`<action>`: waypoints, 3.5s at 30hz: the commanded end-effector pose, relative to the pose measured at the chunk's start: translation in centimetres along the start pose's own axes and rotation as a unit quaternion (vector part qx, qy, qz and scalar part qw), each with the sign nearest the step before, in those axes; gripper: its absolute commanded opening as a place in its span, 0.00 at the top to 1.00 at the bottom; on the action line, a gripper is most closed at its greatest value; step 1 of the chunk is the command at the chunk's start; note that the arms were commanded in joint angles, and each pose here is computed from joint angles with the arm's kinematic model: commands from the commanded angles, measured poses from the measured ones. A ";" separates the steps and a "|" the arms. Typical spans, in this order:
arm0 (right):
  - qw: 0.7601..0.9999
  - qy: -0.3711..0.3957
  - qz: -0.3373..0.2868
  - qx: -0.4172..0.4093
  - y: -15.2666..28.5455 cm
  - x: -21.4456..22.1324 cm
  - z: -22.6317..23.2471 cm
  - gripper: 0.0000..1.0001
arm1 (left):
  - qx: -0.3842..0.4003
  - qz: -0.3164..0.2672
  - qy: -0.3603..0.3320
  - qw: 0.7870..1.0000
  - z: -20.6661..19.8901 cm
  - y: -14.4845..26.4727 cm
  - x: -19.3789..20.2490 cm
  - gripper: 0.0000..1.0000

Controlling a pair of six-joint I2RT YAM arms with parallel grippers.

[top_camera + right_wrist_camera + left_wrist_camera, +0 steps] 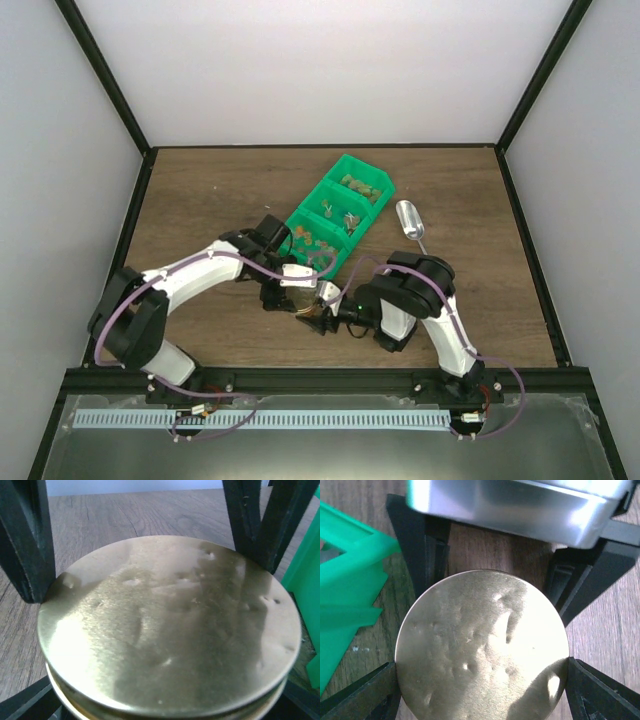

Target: Pack the candies

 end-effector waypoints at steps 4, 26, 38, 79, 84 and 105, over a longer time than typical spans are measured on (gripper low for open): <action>0.997 0.031 -0.043 -0.055 0.7 -1.7 1.8 0.27 | 0.023 0.036 -0.165 0.985 1.9 -0.4 -1.0 0.14; 0.999 -0.008 0.001 0.042 0.3 -0.4 -0.6 0.27 | -0.117 -0.098 0.168 0.974 -1.2 1.3 -1.0 0.00; 0.999 -0.006 0.004 0.049 0.0 -0.4 -0.6 0.28 | -0.122 -0.082 0.189 0.971 -0.2 -0.7 -1.3 0.00; 0.999 0.003 -0.013 -0.050 1.6 -0.7 2.4 0.32 | -0.033 -0.056 0.137 0.989 -1.2 1.4 -0.2 0.00; 0.999 -0.003 -0.006 -0.042 1.2 -0.4 2.1 0.32 | -0.078 -0.057 0.197 0.976 -0.7 0.7 0.1 0.00; 1.000 -0.017 0.024 -0.009 0.4 0.6 1.2 0.32 | -0.041 -0.057 0.195 0.978 -3.1 -0.8 -1.1 0.00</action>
Point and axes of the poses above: each gripper's point midway between its finger pads, its own y axis back along the fingers, its own z axis along the line the jaws close on, x = y × z, the point moved 5 cm from there along y, back along the fingers, and after that the axes turned 5 degrees about y, right-handed, at the moved point
